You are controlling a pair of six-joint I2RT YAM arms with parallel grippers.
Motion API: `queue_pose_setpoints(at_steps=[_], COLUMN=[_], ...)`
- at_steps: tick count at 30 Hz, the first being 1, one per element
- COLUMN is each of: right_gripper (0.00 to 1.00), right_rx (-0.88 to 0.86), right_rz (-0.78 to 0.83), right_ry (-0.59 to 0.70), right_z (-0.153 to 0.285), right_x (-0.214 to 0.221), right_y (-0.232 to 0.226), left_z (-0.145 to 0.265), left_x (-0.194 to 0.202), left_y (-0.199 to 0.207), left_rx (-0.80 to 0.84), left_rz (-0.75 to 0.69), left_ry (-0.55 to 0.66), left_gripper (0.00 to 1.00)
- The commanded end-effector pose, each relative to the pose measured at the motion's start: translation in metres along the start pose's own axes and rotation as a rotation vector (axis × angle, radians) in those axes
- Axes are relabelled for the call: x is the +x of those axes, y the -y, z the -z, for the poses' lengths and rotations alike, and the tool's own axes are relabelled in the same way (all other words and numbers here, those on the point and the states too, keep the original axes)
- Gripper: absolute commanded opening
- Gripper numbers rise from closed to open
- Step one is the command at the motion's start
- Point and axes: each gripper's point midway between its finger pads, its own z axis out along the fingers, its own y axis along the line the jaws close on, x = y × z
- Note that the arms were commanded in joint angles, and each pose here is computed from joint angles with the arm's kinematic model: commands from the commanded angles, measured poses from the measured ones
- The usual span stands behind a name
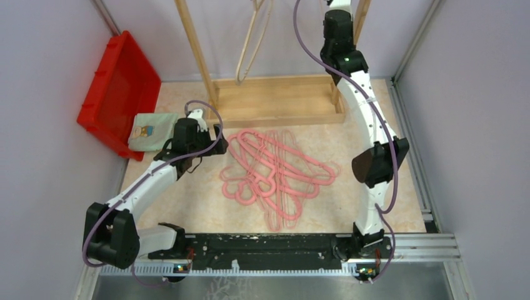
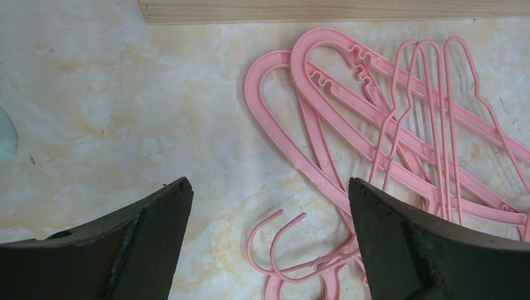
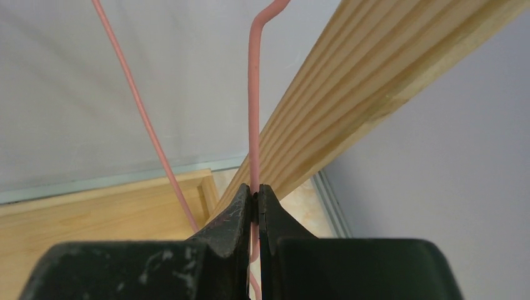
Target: Organize the hangers
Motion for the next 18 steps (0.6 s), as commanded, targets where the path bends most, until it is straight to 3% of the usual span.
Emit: queue_pose_setpoints(at_steps=[1, 2, 3, 7, 9, 13, 18], right_gripper=[0.00, 0.01, 0.08, 0.50, 0.63, 0.79, 0.86], right_rx=[0.015, 0.014, 0.004, -0.028, -0.034, -0.069, -0.118], right_rz=[-0.026, -0.030, -0.032, -0.075, -0.101, -0.162, -0.225], right_ry=[-0.037, -0.039, -0.042, -0.033, -0.018, 0.019, 0.043], right_z=[0.015, 0.018, 0.022, 0.043, 0.056, 0.089, 0.132], right_x=[0.011, 0.012, 0.014, 0.014, 0.011, 0.000, -0.004], right_y=[0.012, 0.015, 0.015, 0.025, 0.034, 0.054, 0.077], left_z=[-0.002, -0.003, -0.003, -0.003, -0.003, -0.002, -0.002], left_x=[-0.025, -0.025, -0.025, -0.023, -0.023, -0.024, -0.023], left_y=[0.012, 0.013, 0.013, 0.013, 0.013, 0.013, 0.014], left_rx=[0.038, 0.040, 0.041, 0.044, 0.042, 0.043, 0.050], left_rz=[-0.024, -0.024, -0.024, -0.022, -0.024, -0.026, -0.023], left_ry=[0.051, 0.050, 0.048, 0.041, 0.044, 0.049, 0.049], left_gripper=[1.00, 1.00, 1.00, 1.00, 1.00, 1.00, 1.00])
